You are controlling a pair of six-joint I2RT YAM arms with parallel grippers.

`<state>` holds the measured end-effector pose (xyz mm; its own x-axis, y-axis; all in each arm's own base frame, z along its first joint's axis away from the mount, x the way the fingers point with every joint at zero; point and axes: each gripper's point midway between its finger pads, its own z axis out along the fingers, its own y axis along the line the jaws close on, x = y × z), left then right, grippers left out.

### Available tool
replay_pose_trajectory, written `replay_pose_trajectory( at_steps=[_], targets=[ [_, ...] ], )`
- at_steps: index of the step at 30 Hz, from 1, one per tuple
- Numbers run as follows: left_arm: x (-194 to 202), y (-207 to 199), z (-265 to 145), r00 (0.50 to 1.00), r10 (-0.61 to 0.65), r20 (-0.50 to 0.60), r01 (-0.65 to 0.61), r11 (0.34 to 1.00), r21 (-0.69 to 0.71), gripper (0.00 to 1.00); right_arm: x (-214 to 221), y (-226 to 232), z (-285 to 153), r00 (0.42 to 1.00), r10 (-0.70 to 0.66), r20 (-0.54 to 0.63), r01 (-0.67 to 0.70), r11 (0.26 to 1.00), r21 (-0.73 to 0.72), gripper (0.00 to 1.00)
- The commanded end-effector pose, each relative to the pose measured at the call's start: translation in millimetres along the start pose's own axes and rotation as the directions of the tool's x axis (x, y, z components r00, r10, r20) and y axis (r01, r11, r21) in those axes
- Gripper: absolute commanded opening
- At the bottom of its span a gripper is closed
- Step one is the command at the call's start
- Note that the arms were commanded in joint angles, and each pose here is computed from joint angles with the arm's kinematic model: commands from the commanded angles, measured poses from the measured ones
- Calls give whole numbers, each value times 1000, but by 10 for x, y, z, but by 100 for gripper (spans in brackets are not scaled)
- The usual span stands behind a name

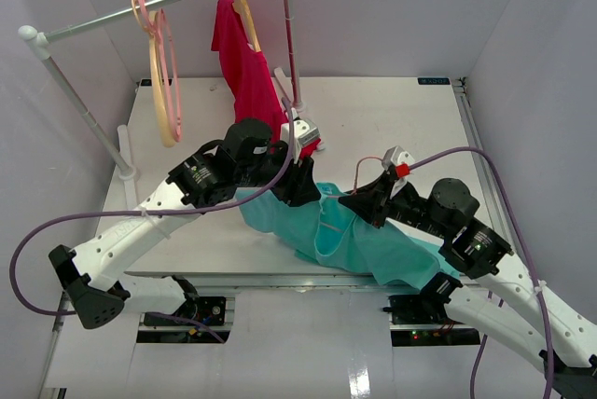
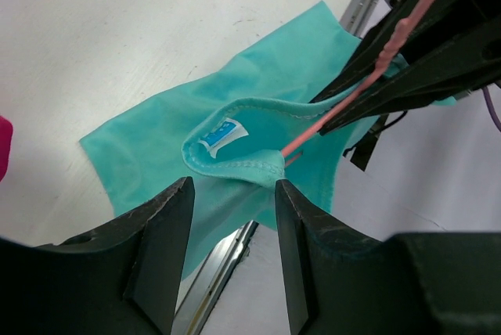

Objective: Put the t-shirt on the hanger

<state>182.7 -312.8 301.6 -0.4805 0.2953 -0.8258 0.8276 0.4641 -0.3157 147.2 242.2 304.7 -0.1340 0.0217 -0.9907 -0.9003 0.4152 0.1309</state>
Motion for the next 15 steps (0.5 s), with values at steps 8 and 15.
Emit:
replay_pose_trajectory(
  at_steps=[8,15],
  targets=[
    [-90,186,189,982,-183,45,187,976,-111,51,-173,-193,43,997,-50,61,43,994,102,8],
    [-123,270,256,975,-213,69,221,964,-147,47,-56,-284,119,999,-44,28,40,991,131,8]
  ],
)
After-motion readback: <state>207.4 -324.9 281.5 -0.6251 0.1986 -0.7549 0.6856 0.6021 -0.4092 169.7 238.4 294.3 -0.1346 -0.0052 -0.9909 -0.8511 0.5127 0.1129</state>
